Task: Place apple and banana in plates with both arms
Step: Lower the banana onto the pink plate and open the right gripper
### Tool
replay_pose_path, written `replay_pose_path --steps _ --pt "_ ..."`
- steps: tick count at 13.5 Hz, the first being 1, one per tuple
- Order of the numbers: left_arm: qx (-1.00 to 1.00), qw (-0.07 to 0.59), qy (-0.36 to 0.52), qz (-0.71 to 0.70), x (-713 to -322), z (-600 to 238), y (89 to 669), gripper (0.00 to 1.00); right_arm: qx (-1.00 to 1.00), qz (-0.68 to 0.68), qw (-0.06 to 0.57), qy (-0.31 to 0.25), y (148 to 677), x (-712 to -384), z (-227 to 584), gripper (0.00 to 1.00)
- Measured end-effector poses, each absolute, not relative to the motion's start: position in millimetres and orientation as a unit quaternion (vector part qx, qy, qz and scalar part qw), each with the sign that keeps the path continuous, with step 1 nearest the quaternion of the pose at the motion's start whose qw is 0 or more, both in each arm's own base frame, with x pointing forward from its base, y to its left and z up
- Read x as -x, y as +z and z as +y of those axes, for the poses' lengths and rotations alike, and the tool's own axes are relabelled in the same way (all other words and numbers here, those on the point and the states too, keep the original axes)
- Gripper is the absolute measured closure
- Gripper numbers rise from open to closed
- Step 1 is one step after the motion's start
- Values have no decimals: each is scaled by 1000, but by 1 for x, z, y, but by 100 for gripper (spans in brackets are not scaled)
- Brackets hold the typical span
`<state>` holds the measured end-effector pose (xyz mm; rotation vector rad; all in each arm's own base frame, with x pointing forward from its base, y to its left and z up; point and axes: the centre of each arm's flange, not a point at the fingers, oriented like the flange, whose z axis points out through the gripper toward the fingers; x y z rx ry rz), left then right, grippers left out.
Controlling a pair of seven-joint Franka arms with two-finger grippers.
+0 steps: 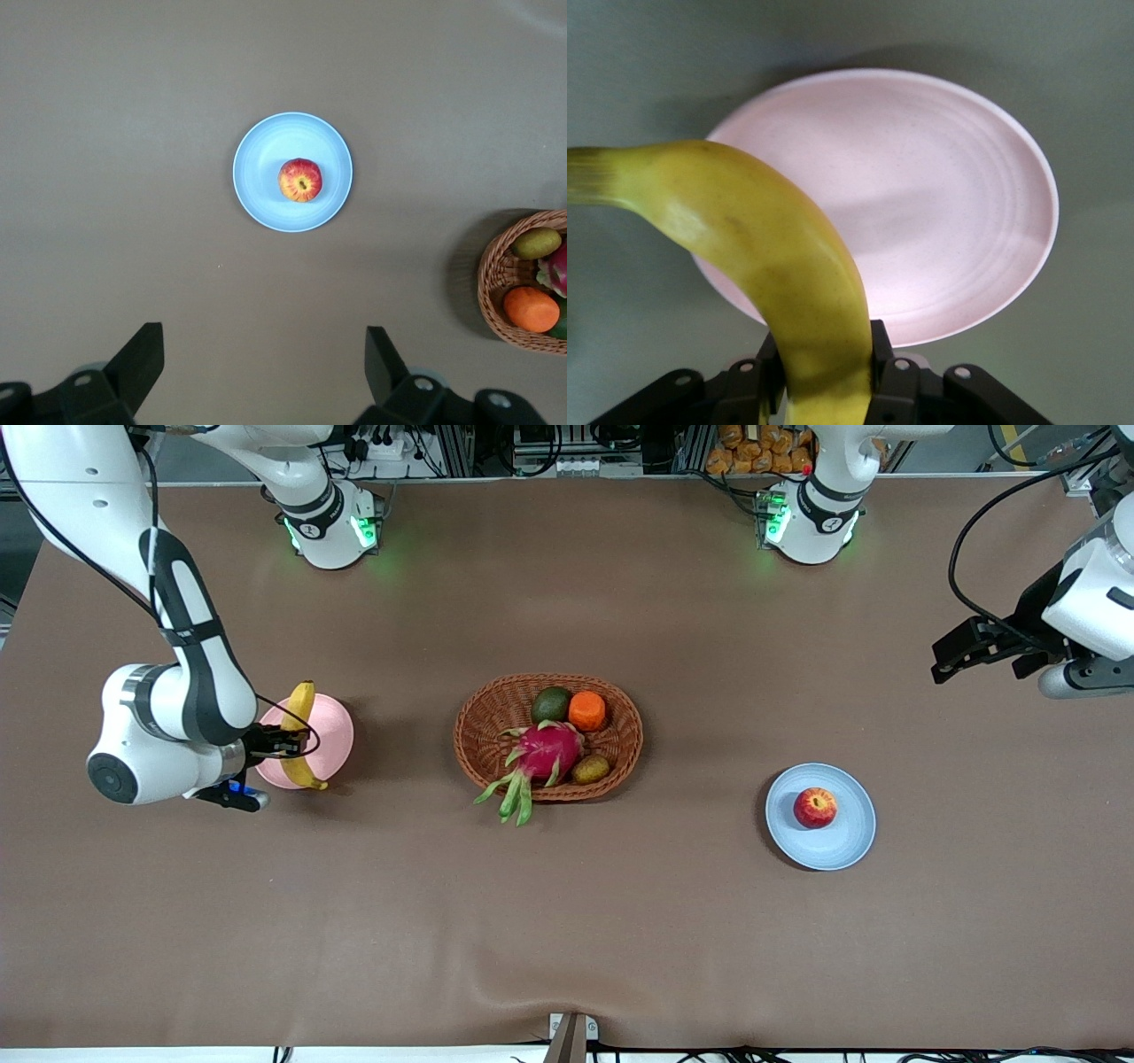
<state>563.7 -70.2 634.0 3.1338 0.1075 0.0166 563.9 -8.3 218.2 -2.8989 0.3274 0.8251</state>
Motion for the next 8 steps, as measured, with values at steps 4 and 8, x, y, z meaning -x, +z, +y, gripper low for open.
replay_pose_path --steps 4,8 --pt "-999 3 2 39 -564 -64 632 0 953 115 58 274 207 -556 -22 55" --pt "-999 4 7 38 -563 -63 637 0 952 117 60 275 209 -557 -25 11"
